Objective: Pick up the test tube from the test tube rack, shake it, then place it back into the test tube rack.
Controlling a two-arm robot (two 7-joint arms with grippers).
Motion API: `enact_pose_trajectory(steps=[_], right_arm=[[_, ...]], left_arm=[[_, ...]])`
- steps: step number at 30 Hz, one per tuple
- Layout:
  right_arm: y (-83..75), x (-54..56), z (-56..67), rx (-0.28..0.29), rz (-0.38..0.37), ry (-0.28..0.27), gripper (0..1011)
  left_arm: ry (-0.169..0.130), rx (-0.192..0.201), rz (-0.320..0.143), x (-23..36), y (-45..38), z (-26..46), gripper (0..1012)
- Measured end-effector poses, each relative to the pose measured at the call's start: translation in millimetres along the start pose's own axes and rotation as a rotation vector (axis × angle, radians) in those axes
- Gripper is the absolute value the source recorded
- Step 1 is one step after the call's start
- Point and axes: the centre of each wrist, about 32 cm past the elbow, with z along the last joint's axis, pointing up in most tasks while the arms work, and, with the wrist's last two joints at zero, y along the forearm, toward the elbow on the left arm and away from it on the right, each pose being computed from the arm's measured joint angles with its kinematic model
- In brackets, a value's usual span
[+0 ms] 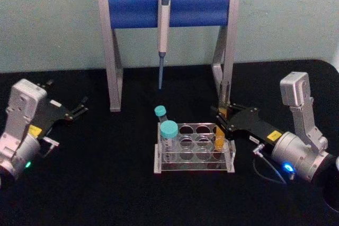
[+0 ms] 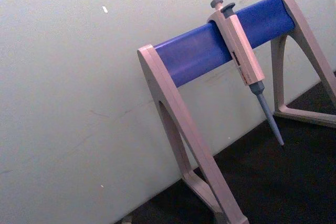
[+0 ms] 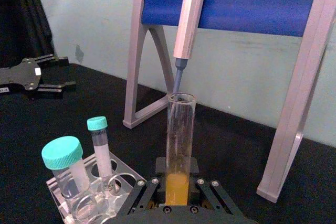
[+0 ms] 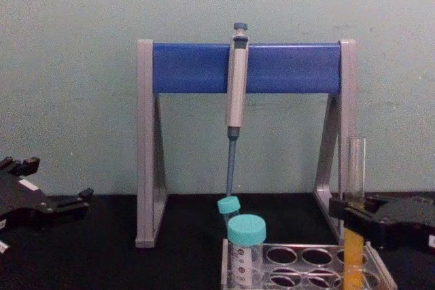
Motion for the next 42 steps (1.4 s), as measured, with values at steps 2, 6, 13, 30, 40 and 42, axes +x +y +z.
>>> enact_pose_trajectory(steps=[2, 6, 13, 30, 40, 42], right_arm=[[0.1, -0.1, -0.6, -0.002, 0.0, 0.001, 230], [0.0, -0.6, -1.5, -0.005, -0.003, 0.003, 230], [0.4, -2.3, -1.9, -0.009, -0.009, 0.001, 230], [0.2, -2.0, -2.2, -0.015, -0.007, 0.002, 426], [0.1, -1.9, -2.0, -0.013, -0.007, 0.002, 729], [0.1, -1.9, -2.0, -0.013, -0.006, 0.002, 805]], left_arm=[[0.0, 0.0, 0.0, 0.0, 0.0, 0.0, 1001], [0.0, 0.0, 0.0, 0.0, 0.0, 0.0, 1001], [0.0, 0.0, 0.0, 0.0, 0.0, 0.0, 1002], [0.0, 0.0, 0.0, 0.0, 0.0, 0.0, 1001], [0.0, 0.0, 0.0, 0.0, 0.0, 0.0, 1001], [0.0, 0.0, 0.0, 0.0, 0.0, 0.0, 1001]])
